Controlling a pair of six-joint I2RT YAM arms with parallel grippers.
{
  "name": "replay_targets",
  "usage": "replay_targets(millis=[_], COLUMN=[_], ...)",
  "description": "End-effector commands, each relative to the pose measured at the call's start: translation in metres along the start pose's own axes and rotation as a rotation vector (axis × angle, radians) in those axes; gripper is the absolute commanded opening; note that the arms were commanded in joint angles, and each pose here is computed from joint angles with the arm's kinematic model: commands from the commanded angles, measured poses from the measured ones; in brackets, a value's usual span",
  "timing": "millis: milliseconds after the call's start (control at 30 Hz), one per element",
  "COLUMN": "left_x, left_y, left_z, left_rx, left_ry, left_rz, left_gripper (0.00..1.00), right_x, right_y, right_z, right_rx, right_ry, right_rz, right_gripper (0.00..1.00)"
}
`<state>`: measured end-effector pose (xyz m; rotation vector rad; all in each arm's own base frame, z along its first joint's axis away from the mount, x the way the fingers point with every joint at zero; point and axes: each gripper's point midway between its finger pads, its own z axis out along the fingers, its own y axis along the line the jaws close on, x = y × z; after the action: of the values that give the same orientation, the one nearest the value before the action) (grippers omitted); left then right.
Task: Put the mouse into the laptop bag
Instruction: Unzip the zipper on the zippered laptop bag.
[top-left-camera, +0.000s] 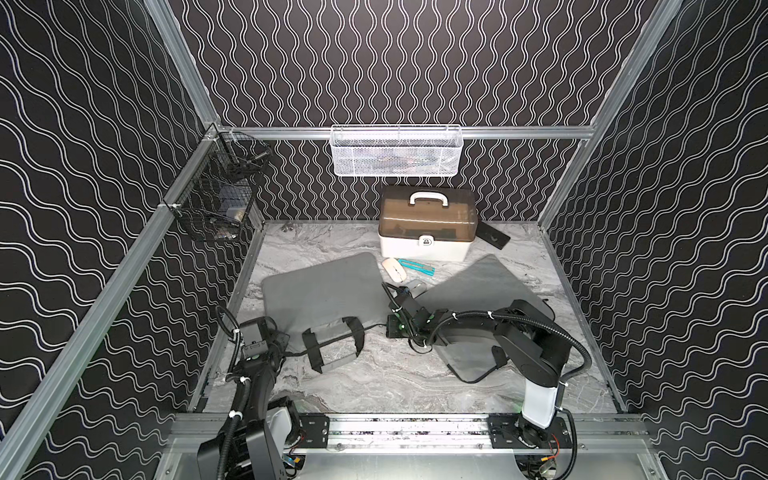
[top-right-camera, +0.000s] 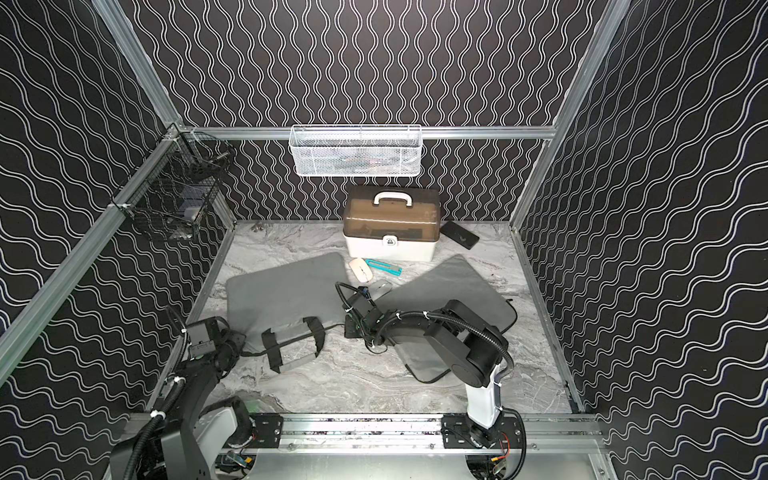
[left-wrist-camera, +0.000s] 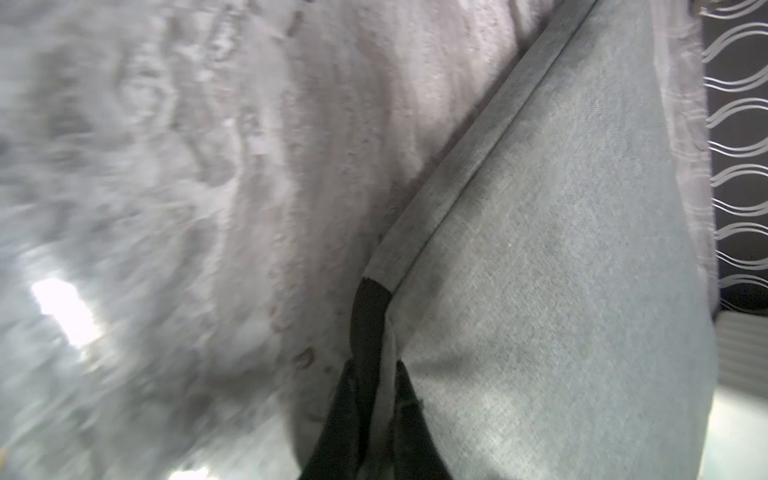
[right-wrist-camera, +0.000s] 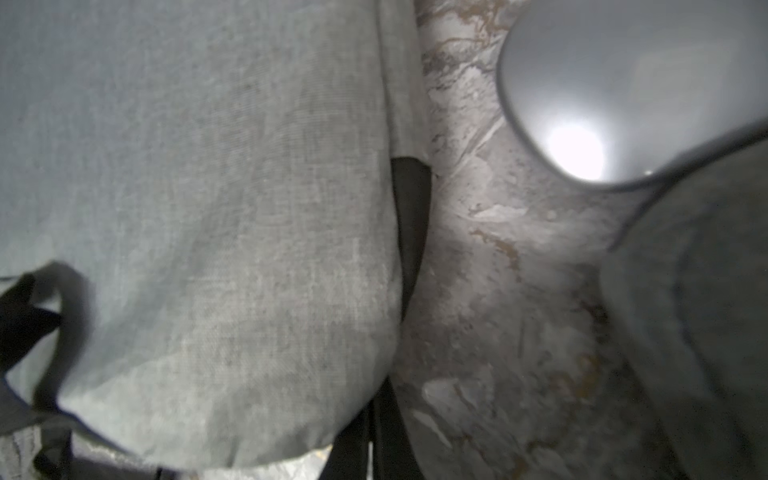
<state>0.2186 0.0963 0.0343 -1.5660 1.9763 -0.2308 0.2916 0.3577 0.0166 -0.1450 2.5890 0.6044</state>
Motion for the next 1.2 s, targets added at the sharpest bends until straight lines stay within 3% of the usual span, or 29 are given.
replay_targets(millis=[0, 100, 233, 367, 433, 500, 600, 733, 867, 1000, 1167], left_x=[0.004, -0.003, 0.009, 0.016, 0.012, 0.014, 0.016, 0.015, 0.046, 0.088, 0.092], left_y=[0.034, 0.038, 0.028, 0.02, 0.014, 0.005, -0.015, -0.062, -0.108, -0.139, -0.134], left_z=[-0.018, -0.034, -0.04, -0.05, -0.056, -0.051, -0.046, -0.045, -0.042, -0.04, -0.045], left_rx=[-0.195, -0.246, -0.171, -0.132, -0.117, -0.067, -0.012, 0.154, 0.245, 0.247, 0.18], left_ry=[0.015, -0.01, 0.048, 0.096, 0.087, 0.108, 0.17, 0.213, 0.231, 0.245, 0.227], left_rz=[-0.032, -0.036, -0.026, 0.019, 0.051, 0.055, 0.096, 0.164, 0.297, 0.441, 0.479], left_gripper=[0.0, 0.0, 0.0, 0.69, 0.87, 0.93, 0.94, 0.91, 0.91, 0.91, 0.91], right_x=[0.024, -0.004, -0.037, -0.053, -0.062, -0.069, -0.072, -0.069, -0.065, -0.073, -0.088], right_y=[-0.028, -0.041, -0.029, -0.02, -0.015, -0.011, 0.003, 0.004, 0.002, -0.002, -0.003], right_z=[0.005, 0.008, 0.022, 0.036, 0.041, 0.048, 0.056, 0.052, 0.041, 0.045, 0.057], right_rx=[0.063, 0.078, 0.072, 0.073, 0.066, 0.068, 0.021, 0.008, -0.007, 0.028, -0.005], right_ry=[0.144, 0.105, 0.088, 0.077, 0.064, 0.062, 0.083, 0.095, 0.08, 0.083, 0.092], right_rz=[0.037, 0.065, 0.03, 0.015, 0.005, -0.012, -0.04, -0.04, -0.015, -0.013, 0.004], right_gripper=[0.0, 0.0, 0.0, 0.0, 0.0, 0.0, 0.0, 0.0, 0.0, 0.0, 0.0])
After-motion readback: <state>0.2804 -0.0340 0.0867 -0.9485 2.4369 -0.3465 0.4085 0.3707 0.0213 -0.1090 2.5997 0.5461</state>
